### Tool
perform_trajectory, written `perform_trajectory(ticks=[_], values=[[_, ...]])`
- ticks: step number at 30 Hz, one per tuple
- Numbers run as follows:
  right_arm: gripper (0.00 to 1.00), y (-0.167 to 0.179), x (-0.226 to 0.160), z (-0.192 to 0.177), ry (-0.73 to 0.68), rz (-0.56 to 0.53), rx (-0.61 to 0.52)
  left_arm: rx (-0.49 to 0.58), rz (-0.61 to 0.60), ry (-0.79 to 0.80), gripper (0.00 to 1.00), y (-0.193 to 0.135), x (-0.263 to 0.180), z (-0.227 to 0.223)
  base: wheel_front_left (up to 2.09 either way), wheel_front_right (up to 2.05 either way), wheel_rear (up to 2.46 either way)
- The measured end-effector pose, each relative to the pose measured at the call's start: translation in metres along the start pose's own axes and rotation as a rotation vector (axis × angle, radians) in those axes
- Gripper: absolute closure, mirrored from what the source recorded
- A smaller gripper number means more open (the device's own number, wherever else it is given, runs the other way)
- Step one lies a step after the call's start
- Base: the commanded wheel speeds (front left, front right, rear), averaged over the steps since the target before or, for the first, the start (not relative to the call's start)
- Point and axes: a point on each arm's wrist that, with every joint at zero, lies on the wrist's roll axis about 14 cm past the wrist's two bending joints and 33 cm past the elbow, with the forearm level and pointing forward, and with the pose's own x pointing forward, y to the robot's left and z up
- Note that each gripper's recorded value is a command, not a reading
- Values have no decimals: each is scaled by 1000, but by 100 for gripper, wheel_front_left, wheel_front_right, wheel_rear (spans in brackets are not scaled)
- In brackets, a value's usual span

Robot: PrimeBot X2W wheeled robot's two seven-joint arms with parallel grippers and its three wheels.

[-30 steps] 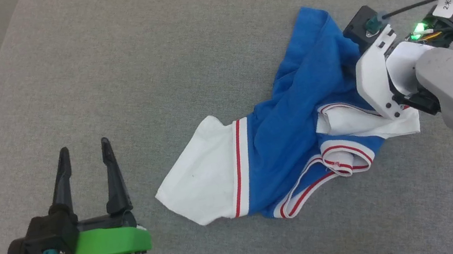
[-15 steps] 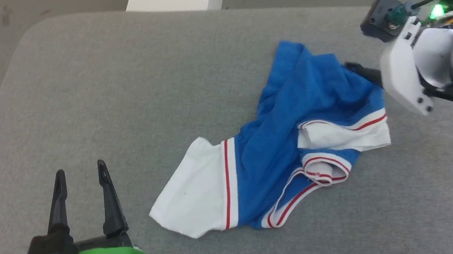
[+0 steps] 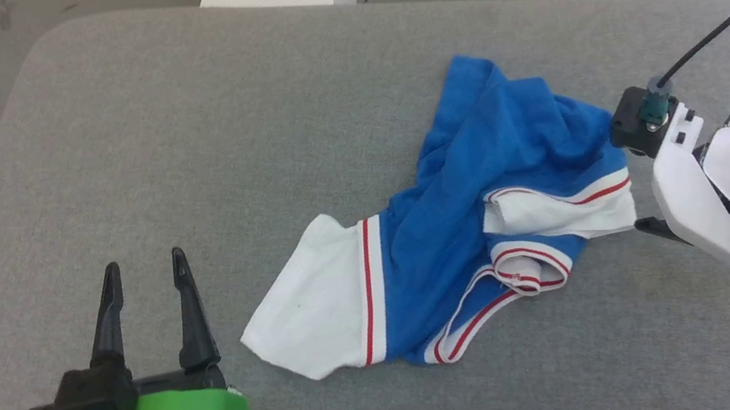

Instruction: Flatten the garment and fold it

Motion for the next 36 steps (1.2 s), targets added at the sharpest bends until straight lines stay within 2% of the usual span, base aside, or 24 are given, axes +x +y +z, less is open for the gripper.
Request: perform_trajectory(ticks=[5, 12, 15, 16, 17, 18, 23, 28, 32, 36], values=[[0, -6, 29, -11, 48, 11, 21, 7, 11, 13, 0, 0, 5, -5, 0, 0, 0], [0, 10, 79, -22, 97, 104, 43, 19, 59, 53, 0, 13, 12, -19, 0, 0, 0], [0, 11, 85, -19, 85, 110, 27, 25, 70, 66, 0, 15, 11, -22, 0, 0, 0], [4, 11, 87, -17, 73, 106, 17, 26, 71, 70, 0, 15, 11, -23, 0, 0, 0], [64, 10, 88, -16, 63, 100, 7, 26, 73, 71, 0, 16, 11, -24, 0, 0, 0], [100, 9, 88, -14, 52, 89, -11, 24, 75, 72, 0, 16, 11, -24, 0, 0, 0], [100, 13, 78, -6, -36, 69, -24, 10, 62, 54, 0, 10, 11, -19, 0, 0, 0], [100, 3, 46, 0, -145, 13, -36, 8, 69, 37, 0, 14, 4, -12, 0, 0, 0], [100, -9, 12, 5, -250, -29, 10, -1, 64, 28, 0, 14, -2, -8, 0, 0, 0], [100, -11, -11, -24, -257, -48, 108, -14, 36, 16, 0, 6, -2, -5, 0, 0, 0]])
